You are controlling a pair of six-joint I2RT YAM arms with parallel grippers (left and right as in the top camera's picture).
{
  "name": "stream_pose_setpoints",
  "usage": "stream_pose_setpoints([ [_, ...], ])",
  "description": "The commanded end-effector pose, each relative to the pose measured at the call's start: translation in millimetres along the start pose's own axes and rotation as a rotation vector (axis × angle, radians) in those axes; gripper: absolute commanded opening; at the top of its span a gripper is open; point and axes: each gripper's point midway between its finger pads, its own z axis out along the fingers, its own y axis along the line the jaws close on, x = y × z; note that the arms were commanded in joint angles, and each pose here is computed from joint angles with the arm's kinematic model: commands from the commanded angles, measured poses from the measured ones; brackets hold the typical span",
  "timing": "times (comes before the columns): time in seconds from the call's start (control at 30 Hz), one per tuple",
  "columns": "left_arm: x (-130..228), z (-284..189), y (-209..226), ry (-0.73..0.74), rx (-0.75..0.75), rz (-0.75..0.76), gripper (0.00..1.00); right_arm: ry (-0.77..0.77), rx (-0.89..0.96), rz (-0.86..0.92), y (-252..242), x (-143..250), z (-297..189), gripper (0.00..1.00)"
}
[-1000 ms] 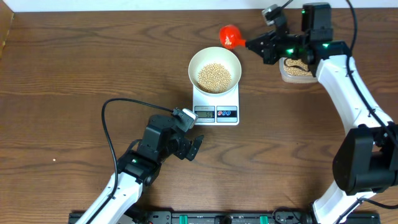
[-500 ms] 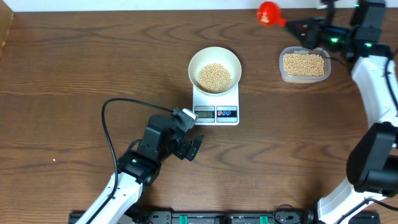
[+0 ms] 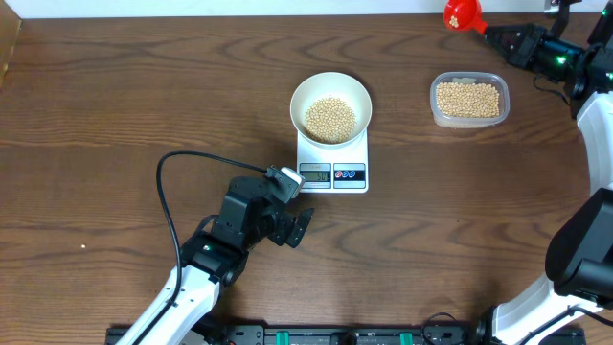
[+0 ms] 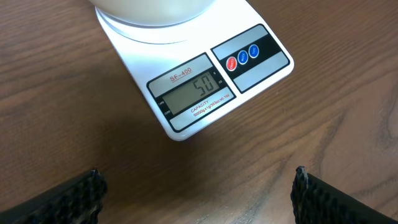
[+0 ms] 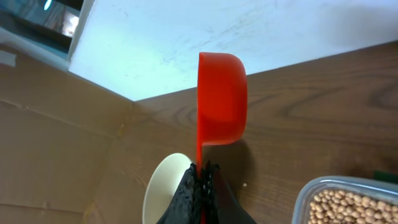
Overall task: Scoop item into bowl and weigh 50g on scale
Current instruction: 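Carry the red scoop right back over the chickpea tub, then lower the red scoop into the chickpea tub with the right gripper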
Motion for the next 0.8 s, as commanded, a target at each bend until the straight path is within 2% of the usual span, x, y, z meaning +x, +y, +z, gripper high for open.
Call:
stream_pose_setpoints([
  [0.0, 0.6, 0.8, 2.8, 0.004, -0.014, -0.014, 0.97, -0.015, -0.007, 0.003, 15.3, -8.7, -9.6, 0.01],
  [0.27, 0.7, 0.8, 2.7, 0.005, -0.014, -0.014, 0.97, 0.036, 0.178, 0.066, -20.4, 14.5, -13.1, 0.01],
  [0.4, 0.7, 0.8, 2.7, 0.005, -0.014, -0.014, 0.97, 0.047, 0.204, 0.078, -25.9, 18.6, -15.9, 0.01],
  [0.5, 0.6, 0.8, 2.8, 0.004, -0.014, -0.014, 0.97, 0.091, 0.224, 0.087, -29.8, 31.7, -17.9, 0.01],
  [0.63, 0.6, 0.8, 2.8, 0.004, -0.014, -0.014, 0.97, 0.179, 0.359, 0.149, -50.3, 60.5, -28.2, 0.01],
  [0.77, 0.7, 0.8, 2.7, 0.005, -0.014, -0.014, 0.97, 0.209, 0.399, 0.129, -56.4, 68.1, -32.3, 0.01],
])
